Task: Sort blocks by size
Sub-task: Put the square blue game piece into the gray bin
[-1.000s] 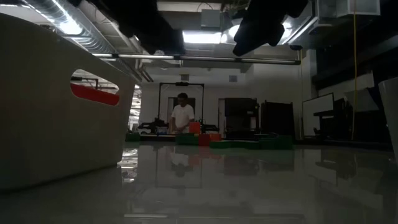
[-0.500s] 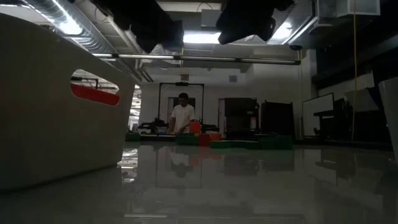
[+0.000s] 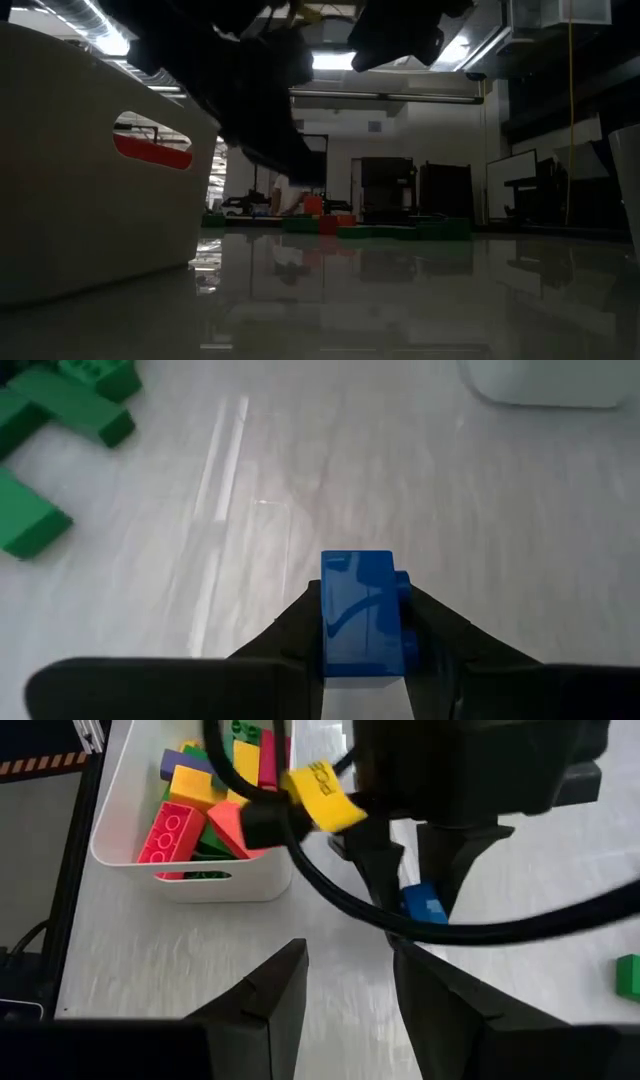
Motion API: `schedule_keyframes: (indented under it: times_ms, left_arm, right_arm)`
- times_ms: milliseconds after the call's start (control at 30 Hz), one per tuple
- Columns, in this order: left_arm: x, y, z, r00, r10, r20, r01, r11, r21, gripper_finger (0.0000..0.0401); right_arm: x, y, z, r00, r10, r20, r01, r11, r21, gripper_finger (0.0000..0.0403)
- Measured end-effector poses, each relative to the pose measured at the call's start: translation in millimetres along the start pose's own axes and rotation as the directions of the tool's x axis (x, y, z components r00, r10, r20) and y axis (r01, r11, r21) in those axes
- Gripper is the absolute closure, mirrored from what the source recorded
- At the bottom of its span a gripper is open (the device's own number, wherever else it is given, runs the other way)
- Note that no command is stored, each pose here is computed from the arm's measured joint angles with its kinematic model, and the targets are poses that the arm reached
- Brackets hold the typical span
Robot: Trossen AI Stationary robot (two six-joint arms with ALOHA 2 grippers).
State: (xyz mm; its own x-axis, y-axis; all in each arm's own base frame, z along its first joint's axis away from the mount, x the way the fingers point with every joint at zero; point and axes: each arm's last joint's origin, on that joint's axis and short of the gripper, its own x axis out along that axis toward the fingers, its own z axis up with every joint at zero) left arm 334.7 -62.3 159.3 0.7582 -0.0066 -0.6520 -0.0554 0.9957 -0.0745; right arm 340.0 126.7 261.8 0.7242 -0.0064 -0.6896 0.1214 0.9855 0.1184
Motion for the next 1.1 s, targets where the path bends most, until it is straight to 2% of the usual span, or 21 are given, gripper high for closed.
schedule_keyframes:
  times_ms: [167, 333, 1100]
  left_arm:
    - [1.6, 1.1, -0.6, 1.000, 0.003, -0.002, -0.003, 1.000, 0.004, 0.0319]
    - [1.5, 1.0, -1.1, 1.000, 0.004, -0.007, -0.004, 0.998, 0.070, 0.0319]
    - [1.4, 0.9, -1.2, 1.000, 0.004, -0.008, -0.003, 0.997, 0.071, 0.0319]
  right_arm:
    - [0.0, 0.0, 0.0, 1.000, 0.000, 0.000, 0.000, 1.000, 0.000, 0.0251]
    - [-0.1, 0.0, 0.1, 1.000, 0.001, 0.001, -0.001, 1.000, 0.001, 0.0251]
    - [-0.4, 0.0, 0.3, 1.000, 0.001, 0.001, -0.001, 1.000, 0.001, 0.0251]
